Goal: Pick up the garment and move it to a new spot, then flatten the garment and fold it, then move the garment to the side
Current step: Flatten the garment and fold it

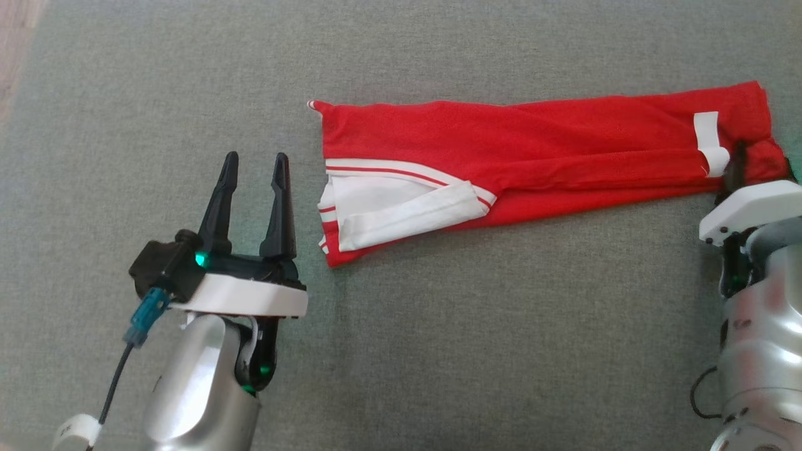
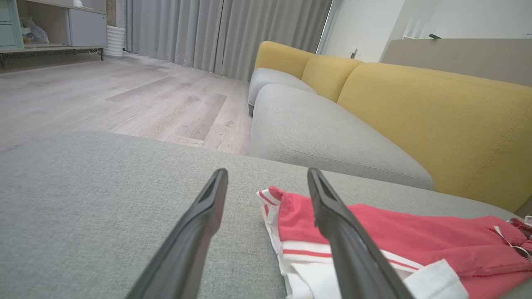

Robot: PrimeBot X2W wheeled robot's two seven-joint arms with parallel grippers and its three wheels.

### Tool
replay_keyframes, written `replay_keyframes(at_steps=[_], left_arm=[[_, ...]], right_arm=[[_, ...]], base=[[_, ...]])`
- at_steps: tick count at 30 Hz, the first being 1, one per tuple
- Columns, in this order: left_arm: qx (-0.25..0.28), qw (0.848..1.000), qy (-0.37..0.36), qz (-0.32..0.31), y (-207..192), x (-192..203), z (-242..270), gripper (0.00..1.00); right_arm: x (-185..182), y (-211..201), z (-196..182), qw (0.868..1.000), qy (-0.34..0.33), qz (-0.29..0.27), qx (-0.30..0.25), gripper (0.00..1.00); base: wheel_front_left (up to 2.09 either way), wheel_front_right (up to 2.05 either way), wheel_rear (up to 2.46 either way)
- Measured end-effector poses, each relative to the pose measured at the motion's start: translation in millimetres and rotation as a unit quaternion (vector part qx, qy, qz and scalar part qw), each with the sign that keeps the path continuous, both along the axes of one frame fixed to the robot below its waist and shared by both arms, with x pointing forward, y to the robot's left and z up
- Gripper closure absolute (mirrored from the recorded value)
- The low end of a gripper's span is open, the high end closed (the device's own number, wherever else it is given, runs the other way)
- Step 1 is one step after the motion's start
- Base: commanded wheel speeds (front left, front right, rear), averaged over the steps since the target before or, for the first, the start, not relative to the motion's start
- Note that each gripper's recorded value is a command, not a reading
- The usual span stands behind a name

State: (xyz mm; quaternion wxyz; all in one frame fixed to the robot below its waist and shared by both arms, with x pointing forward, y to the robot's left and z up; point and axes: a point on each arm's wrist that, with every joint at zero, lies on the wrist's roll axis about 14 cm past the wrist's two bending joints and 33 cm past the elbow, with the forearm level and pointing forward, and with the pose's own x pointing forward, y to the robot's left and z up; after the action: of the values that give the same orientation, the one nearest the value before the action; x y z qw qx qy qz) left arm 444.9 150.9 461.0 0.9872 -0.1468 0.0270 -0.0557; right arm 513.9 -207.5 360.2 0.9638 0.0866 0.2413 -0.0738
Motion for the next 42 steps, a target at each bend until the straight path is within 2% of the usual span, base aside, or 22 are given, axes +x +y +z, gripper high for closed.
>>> replay_keyframes(at_steps=[1, 10, 16, 20, 23, 35, 42], left_arm=[[0.0, 1.0, 0.0, 0.0, -0.2, 0.4, -0.5, 0.0], [-0.003, 1.0, -0.011, -0.005, -4.7, 1.2, 8.8, 0.0], [-0.006, 1.0, -0.03, -0.006, -6.1, -0.8, 24.0, 0.0], [-0.007, 0.999, -0.042, -0.01, -9.8, -5.5, 33.6, 0.0], [-0.008, 0.999, -0.048, -0.012, -11.6, -10.5, 39.3, 0.0], [0.002, 0.996, -0.091, -0.006, -6.9, -28.1, 71.5, 0.0], [0.006, 0.994, -0.104, 0.022, 13.6, -40.9, 81.6, 0.0]], right_arm=[[0.5, 0.2, -0.2, 1.0, 0.001, 0.003, -0.003, 1.0], [5.7, -1.1, 22.5, 0.999, -0.028, 0.018, -0.025, 1.0], [8.6, -35.7, 65.6, 0.994, -0.08, 0.004, -0.068, 1.0], [-8.7, -61.4, 78.3, 0.991, -0.088, -0.012, -0.099, 1.0], [-17.4, -67.1, 86.5, 0.99, -0.096, -0.02, -0.103, 1.0], [-8.6, 33.0, 135.9, 0.979, -0.174, 0.09, -0.05, 1.0], [-12.8, 127.6, 145.3, 0.961, -0.191, 0.199, 0.031, 1.0]], base=[[0.0, 0.0, 0.0], [0.0, 0.0, 0.0], [0.0, 0.0, 0.0], [0.0, 0.0, 0.0], [0.0, 0.0, 0.0], [0.0, 0.0, 0.0], [0.0, 0.0, 0.0]])
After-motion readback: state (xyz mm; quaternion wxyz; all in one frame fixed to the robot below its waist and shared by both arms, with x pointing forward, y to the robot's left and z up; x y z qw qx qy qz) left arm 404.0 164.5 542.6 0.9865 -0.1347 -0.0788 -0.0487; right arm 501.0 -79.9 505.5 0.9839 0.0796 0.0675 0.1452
